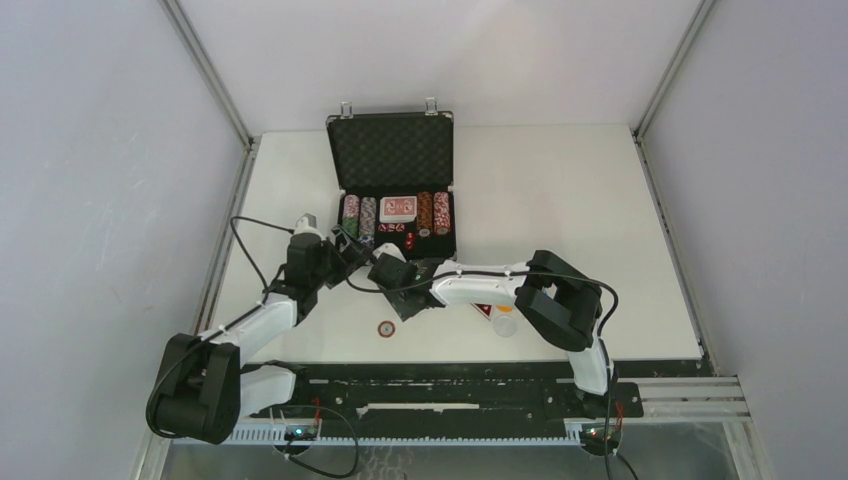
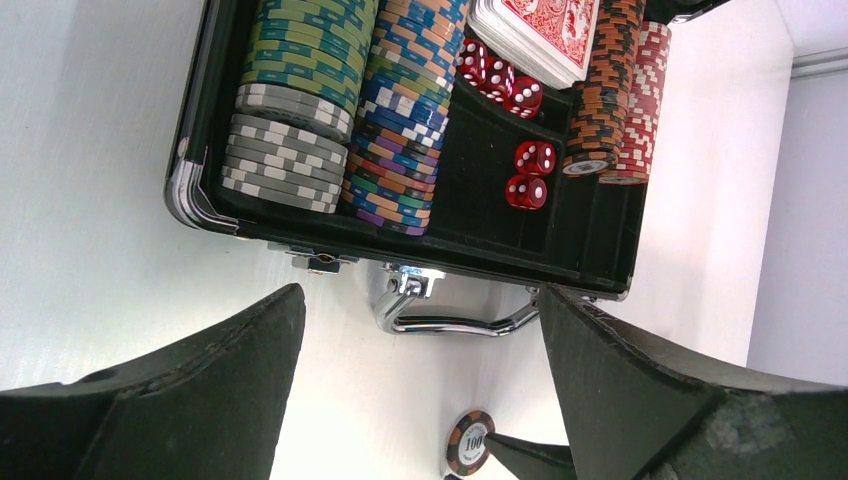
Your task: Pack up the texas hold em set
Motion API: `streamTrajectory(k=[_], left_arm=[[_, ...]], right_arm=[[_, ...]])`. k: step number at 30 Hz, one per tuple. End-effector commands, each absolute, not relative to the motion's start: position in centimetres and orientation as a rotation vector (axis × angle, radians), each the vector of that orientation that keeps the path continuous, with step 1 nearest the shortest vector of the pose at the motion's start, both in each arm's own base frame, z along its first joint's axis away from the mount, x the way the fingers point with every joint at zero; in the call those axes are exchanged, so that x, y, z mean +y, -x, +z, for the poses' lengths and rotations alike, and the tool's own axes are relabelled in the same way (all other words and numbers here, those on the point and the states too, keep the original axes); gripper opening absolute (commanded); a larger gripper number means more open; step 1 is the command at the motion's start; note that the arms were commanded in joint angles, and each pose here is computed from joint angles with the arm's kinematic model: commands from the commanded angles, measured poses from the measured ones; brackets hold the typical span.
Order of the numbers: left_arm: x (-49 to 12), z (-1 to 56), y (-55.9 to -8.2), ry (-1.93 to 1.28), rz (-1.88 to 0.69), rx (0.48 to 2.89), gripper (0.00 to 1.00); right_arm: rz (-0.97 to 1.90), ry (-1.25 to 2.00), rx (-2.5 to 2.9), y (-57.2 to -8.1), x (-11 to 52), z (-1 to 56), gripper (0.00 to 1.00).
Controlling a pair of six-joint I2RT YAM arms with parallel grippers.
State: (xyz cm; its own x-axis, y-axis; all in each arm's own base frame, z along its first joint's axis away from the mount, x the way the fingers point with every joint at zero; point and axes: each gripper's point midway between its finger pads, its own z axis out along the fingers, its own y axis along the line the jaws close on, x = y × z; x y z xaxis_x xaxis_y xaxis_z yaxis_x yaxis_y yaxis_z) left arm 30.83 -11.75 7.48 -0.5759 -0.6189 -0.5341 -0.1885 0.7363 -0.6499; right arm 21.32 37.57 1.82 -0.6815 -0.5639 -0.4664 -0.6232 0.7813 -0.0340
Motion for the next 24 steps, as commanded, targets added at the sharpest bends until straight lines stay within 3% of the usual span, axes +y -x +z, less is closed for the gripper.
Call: streamTrajectory(k=[1, 6, 10, 13, 24], left_arm=[[-12.0, 7.5, -30.8, 0.603, -0.726, 2.128, 0.91], [-12.2, 7.3, -30.7, 0.599, -0.736, 2.139, 0.91], [-12.2, 7.3, -30.7, 0.596, -0.742, 2.139, 0.91], [-12.3, 7.4, -30.7, 0.596, -0.742, 2.14, 0.91], [-12.3, 7.1, -30.6, 0.592, -0.742, 2.146, 0.91]], right_arm=[[0.216, 0.816, 2.465, -22.6, 37.8, 4.5, 0.46], [0.214, 0.803, 2.46, -23.0, 37.6, 4.8, 0.47], [0.219, 0.8, 2.472, -23.1, 37.5, 4.3, 0.62], [0.218, 0.8, 2.487, -23.2, 37.4, 3.7, 0.67], [0.203, 0.84, 2.514, -22.1, 37.4, 2.1, 0.63]])
